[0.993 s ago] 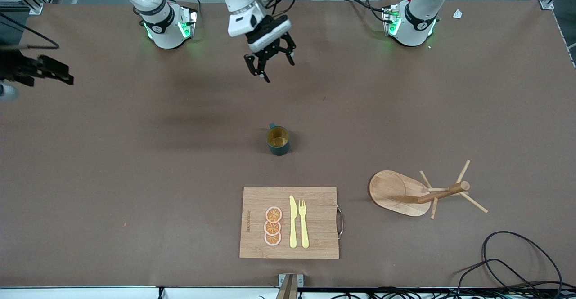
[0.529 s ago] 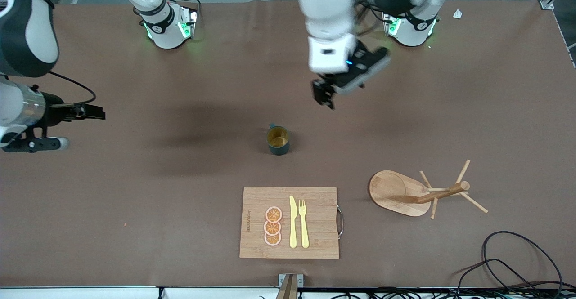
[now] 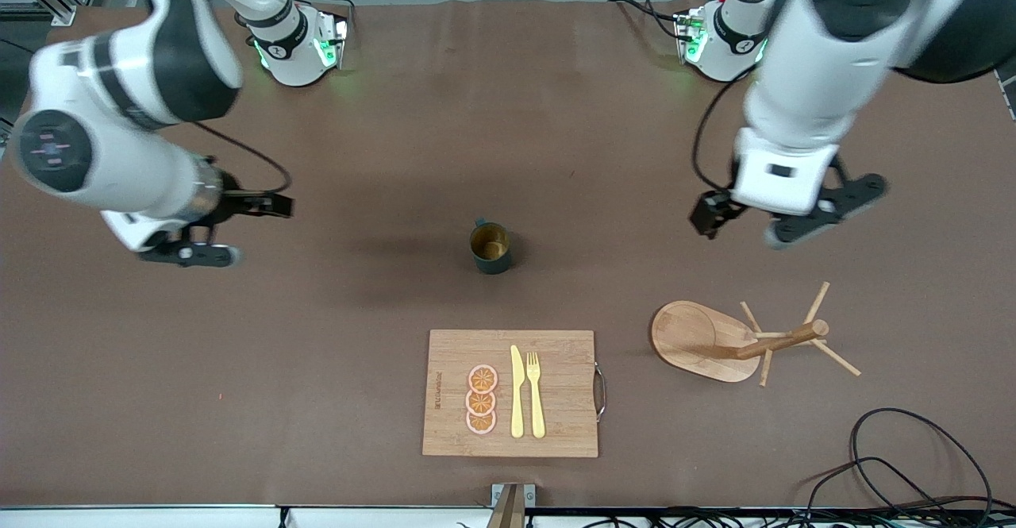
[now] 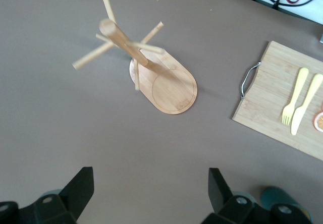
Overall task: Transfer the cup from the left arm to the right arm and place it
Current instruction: 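Lower the right gripper onto the mug and grasp its rim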
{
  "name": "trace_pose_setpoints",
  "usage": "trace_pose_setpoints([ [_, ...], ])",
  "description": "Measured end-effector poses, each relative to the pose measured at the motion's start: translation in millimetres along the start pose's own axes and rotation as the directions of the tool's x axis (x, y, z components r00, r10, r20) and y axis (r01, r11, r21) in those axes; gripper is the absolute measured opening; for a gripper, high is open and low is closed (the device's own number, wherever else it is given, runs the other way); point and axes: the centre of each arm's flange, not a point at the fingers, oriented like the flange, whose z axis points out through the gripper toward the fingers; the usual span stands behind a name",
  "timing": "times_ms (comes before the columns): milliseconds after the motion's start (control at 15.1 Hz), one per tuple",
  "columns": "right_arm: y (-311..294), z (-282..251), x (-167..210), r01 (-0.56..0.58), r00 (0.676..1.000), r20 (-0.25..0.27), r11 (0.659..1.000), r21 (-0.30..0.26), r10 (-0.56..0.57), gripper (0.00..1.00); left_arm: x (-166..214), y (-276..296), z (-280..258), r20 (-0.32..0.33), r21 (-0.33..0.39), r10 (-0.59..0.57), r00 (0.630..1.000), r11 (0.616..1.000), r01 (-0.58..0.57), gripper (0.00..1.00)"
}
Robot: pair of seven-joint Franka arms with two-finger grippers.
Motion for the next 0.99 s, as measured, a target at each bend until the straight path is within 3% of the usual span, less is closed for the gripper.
trace_pose_setpoints([
  [132, -46.0, 23.0, -14.9, -0.047, 0.998, -0.028, 0.998, 0.039, 0.048, 1.0, 27.4, -40.5, -5.9, 0.016, -0.036, 0.055, 0.998, 0.998, -0.054, 1.0],
  [529, -162.6, 104.2, -60.1, -0.075, 0.985, -0.149, 0.991, 0.108, 0.091, 1.0, 75.5, -128.6, -14.1, -0.007, -0.038, 0.174, 0.985, 0.984, -0.174, 1.0],
  [662, -188.5, 132.6, -62.4, -0.072, 0.979, -0.18, 0.989, 0.131, 0.095, 1.0, 82.8, -158.6, -23.1, -0.011, -0.035, 0.216, 0.976, 0.976, -0.217, 1.0],
  [860, -213.5, 173.9, -60.6, -0.078, 0.972, -0.208, 0.985, 0.152, 0.109, 0.98, 74.8, -177.1, -32.7, 0.032, -0.021, 0.267, 0.963, 0.964, -0.267, 1.0],
  [993, -224.3, 200.7, -60.0, -0.074, 0.971, -0.214, 0.986, 0.149, 0.105, 0.84, 65.8, -180.3, -37.6, 0.065, -0.015, 0.305, 0.95, 0.952, -0.305, 1.0],
])
